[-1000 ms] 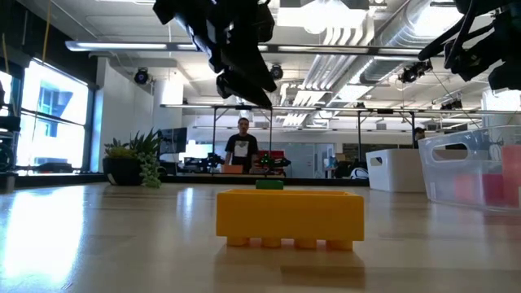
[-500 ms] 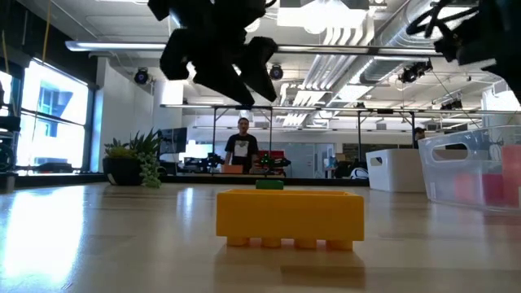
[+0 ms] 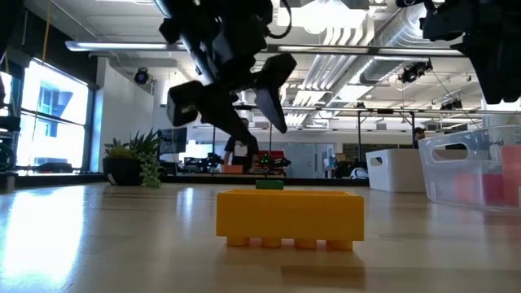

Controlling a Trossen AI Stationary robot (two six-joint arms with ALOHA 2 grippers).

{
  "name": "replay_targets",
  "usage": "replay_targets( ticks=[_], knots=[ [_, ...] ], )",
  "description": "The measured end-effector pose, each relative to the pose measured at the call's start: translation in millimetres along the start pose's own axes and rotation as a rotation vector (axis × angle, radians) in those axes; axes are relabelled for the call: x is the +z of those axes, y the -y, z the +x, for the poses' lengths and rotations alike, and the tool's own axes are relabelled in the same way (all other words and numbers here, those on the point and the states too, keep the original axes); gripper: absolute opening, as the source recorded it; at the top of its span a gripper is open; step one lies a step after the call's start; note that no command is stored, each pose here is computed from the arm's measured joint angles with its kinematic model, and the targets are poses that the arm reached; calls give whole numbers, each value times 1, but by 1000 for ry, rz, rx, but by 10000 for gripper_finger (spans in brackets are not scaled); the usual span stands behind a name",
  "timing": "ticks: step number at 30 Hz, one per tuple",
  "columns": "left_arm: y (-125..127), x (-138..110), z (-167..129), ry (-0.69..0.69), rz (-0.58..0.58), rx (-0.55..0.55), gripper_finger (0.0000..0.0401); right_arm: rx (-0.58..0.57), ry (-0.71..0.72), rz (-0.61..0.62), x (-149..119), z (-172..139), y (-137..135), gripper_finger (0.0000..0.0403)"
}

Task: Sort & place blocks by color
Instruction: Put the green game piece into the top white bin

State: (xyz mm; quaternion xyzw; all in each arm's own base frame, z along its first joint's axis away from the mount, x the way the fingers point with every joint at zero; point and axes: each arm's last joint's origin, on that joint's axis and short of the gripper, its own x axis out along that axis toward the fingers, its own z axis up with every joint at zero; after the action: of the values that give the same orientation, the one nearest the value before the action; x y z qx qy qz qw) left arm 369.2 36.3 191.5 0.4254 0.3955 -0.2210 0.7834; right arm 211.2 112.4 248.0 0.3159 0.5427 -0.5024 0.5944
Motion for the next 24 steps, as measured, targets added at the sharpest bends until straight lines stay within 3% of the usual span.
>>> replay_targets(
  ticks=[8,16,24],
  knots=[
    [8,-1,22,-18,26,-48,221,20,7,3,0,0,-2,114],
    [8,-1,26,-14,53,-34,215,23,14,4,0,0,-2,114],
    [18,-5,37,-67,81,-98,216,31,16,4,0,0,-3,114]
  ],
)
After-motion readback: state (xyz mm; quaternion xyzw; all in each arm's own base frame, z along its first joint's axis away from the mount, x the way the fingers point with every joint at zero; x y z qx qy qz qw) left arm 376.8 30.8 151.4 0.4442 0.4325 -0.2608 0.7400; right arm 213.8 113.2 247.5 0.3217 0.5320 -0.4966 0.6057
